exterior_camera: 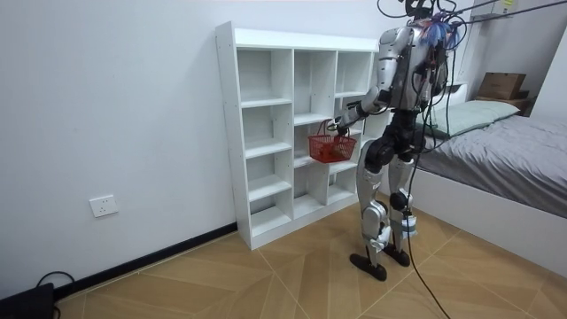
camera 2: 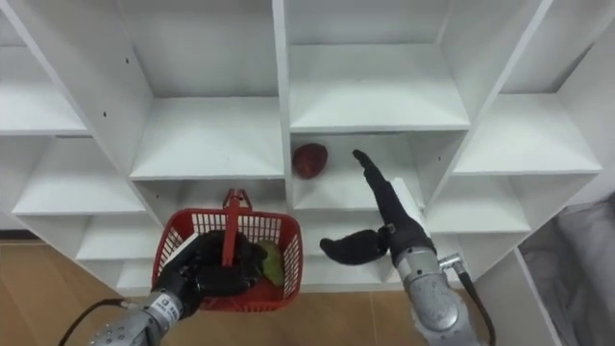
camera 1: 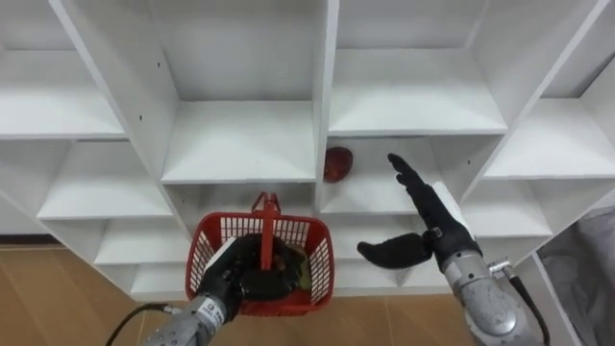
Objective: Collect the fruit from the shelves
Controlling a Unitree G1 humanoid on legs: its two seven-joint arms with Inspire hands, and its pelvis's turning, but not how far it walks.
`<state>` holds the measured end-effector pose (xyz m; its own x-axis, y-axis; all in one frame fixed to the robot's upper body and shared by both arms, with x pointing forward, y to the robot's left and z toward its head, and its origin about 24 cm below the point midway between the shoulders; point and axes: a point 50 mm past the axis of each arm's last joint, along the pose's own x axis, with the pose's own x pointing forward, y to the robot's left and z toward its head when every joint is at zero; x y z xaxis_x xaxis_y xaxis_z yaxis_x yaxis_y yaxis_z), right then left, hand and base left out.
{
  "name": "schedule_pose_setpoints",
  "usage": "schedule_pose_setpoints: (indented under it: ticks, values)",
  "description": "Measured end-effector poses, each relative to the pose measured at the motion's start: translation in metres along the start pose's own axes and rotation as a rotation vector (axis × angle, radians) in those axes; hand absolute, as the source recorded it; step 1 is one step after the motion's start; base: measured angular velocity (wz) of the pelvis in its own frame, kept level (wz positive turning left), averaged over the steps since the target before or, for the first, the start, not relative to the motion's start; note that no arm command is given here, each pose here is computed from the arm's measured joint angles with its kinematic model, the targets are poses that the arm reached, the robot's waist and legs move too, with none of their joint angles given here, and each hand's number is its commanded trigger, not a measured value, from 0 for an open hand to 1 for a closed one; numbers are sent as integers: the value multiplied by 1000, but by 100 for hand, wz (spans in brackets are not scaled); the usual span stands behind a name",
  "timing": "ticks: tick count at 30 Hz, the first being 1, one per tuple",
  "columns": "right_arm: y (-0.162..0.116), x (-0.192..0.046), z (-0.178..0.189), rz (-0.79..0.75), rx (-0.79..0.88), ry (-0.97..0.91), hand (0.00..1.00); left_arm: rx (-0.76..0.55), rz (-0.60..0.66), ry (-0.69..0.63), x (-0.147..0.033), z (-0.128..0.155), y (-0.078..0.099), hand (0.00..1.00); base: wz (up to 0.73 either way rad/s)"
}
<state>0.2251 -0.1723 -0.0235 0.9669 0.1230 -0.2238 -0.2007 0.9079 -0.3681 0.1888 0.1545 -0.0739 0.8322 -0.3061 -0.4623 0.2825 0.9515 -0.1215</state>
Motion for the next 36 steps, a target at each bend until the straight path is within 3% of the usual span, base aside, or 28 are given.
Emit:
schedule_pose_setpoints:
  ticks: [19, 28, 36]
  values:
    - [-8, -3, -13, -40, 75, 73, 0, -4, 50, 7, -5, -2, 12, 100, 3]
    - [-28, -7, -34, -118, 77, 171, 0, -21, 94, 1, -8, 0, 23, 100, 4]
    - [-40, 17, -35, -130, 101, 215, 0, 16, 62, 58, -12, -11, 19, 100, 15]
